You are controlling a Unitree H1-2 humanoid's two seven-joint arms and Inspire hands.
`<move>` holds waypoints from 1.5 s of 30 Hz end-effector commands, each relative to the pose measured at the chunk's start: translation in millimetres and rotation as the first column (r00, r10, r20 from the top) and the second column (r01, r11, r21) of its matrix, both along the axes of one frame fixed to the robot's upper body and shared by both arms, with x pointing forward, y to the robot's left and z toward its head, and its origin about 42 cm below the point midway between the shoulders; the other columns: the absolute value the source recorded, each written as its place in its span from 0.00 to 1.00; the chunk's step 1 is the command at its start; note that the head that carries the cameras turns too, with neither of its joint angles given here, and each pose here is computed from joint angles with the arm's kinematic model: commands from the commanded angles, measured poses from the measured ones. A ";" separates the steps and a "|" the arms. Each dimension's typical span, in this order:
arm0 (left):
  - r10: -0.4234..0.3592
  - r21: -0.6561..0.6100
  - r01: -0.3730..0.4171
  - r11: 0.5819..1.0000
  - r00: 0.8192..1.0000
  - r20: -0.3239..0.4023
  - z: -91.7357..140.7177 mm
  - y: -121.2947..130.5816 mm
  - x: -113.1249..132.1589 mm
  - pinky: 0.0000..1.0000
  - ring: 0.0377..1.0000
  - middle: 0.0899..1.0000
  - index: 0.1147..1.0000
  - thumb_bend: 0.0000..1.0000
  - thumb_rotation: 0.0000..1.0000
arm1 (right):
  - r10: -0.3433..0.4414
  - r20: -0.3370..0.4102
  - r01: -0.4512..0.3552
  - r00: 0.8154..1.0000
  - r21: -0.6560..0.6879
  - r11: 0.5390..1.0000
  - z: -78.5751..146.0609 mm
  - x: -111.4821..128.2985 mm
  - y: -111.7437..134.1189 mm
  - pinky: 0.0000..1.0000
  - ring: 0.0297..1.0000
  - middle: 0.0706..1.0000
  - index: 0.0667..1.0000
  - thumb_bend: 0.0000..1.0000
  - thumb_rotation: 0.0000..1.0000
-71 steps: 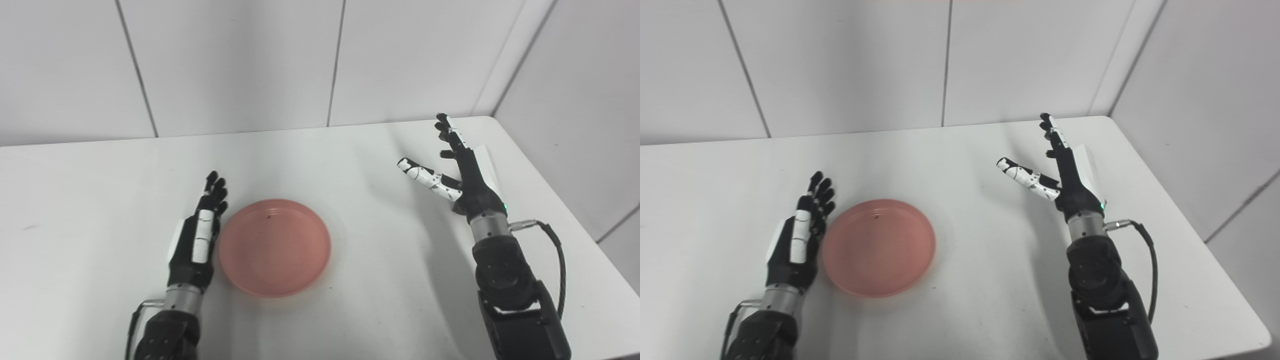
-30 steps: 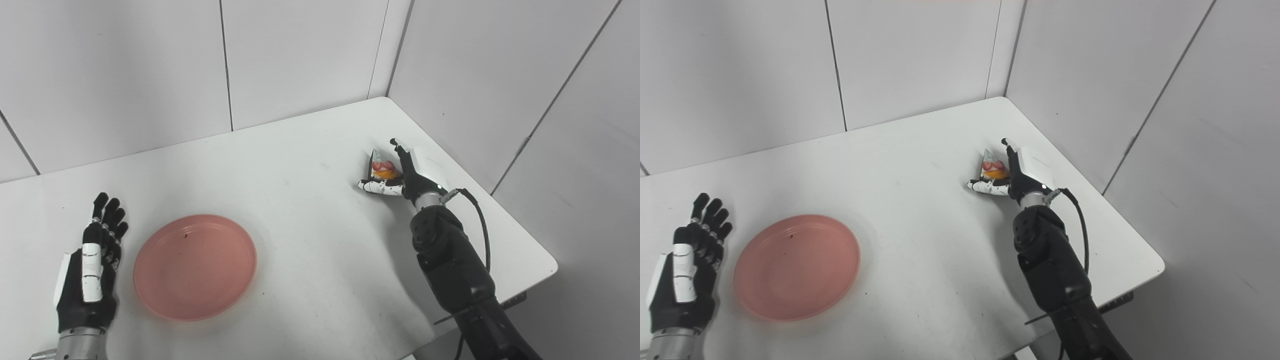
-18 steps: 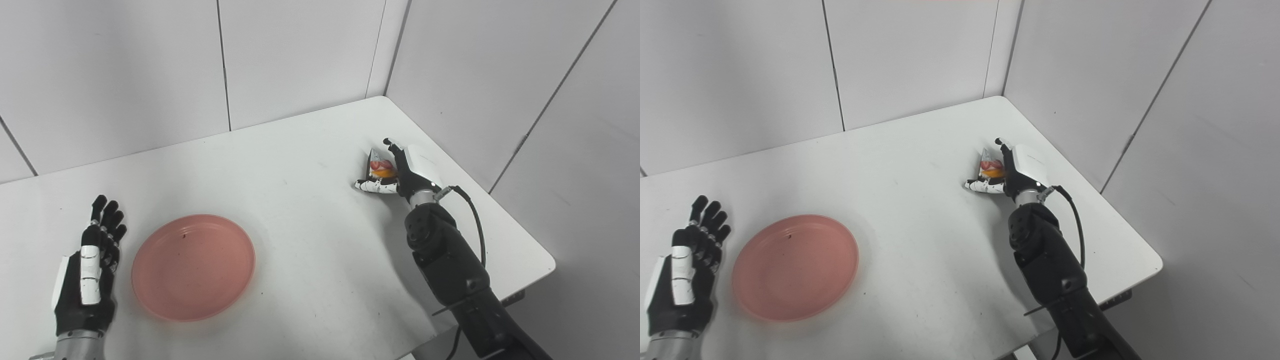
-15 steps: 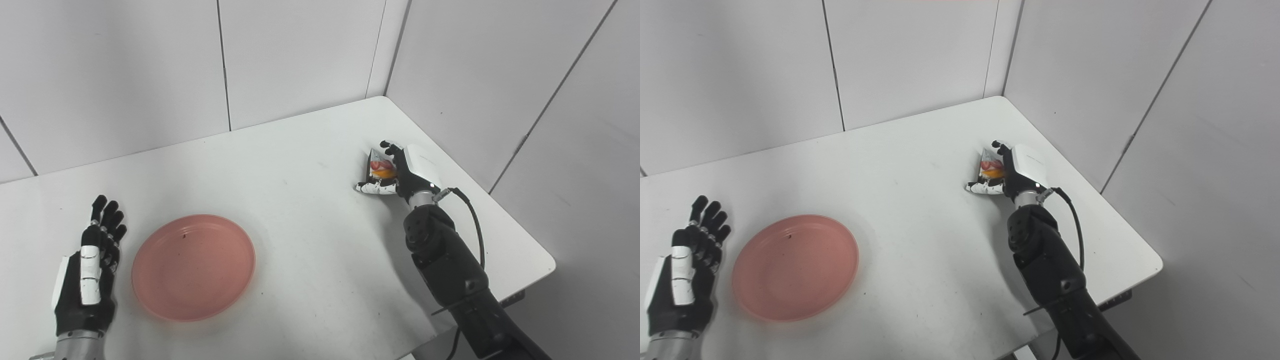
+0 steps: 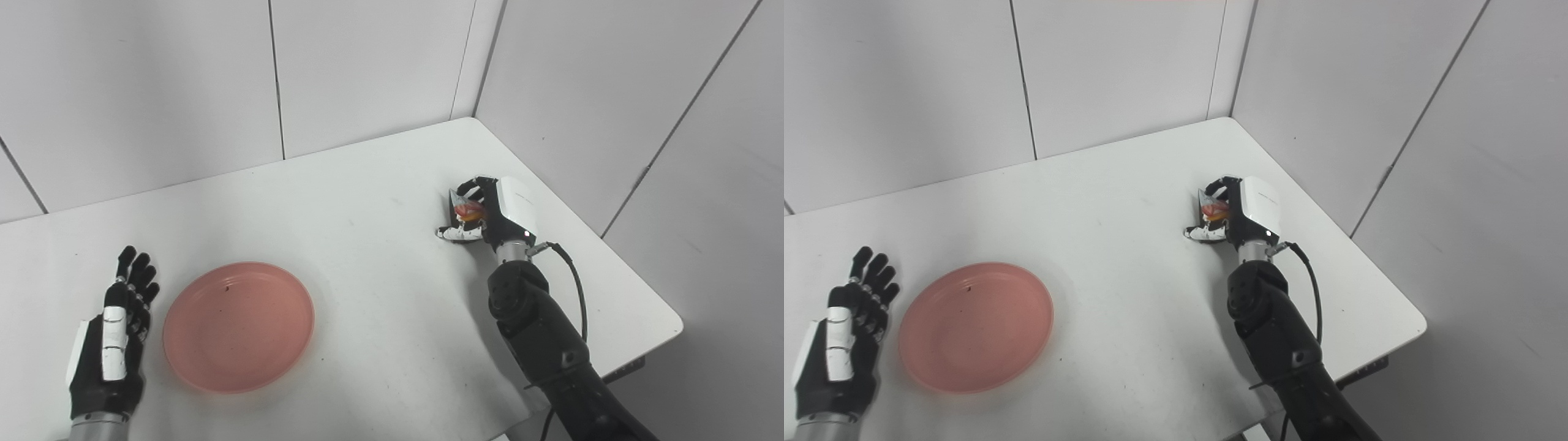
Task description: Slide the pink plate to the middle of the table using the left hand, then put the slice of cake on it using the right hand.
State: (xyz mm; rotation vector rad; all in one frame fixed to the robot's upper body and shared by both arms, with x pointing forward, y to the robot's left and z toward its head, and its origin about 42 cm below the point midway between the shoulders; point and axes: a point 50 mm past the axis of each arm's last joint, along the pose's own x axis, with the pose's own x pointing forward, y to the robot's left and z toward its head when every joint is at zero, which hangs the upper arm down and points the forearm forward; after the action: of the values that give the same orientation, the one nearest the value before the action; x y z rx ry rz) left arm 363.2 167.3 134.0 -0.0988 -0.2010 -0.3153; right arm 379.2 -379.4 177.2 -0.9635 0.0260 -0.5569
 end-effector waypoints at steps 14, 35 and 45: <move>0.053 -0.006 -0.053 0.999 0.995 -0.083 -21.8 -48.1 -22.0 1.00 1.00 1.00 1.00 0.67 1.00 | 0.261 0.199 -0.258 0.944 -0.044 0.965 84.3 -22.6 39.6 0.39 0.44 0.41 0.49 0.53 0.00; 0.070 0.018 -0.069 0.997 0.996 -0.059 -24.7 -76.3 -20.1 1.00 1.00 1.00 1.00 0.72 1.00 | 0.672 0.199 -0.675 0.713 -0.066 0.735 102.2 -42.5 154.4 0.36 0.40 0.39 0.50 0.52 0.00; 0.087 -0.001 -0.087 0.996 0.994 -0.059 -23.8 -81.0 -18.8 1.00 1.00 1.00 1.00 0.72 1.00 | 0.785 0.126 -0.787 0.606 -0.050 0.615 71.4 -32.3 199.6 0.32 0.36 0.38 0.50 0.52 0.00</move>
State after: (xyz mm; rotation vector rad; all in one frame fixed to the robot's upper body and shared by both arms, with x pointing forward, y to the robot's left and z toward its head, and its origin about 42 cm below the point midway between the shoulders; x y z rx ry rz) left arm 354.7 89.4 131.9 -0.0910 -0.2015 -0.2386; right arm 346.2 -184.8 238.0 -0.8172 -0.4171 0.2116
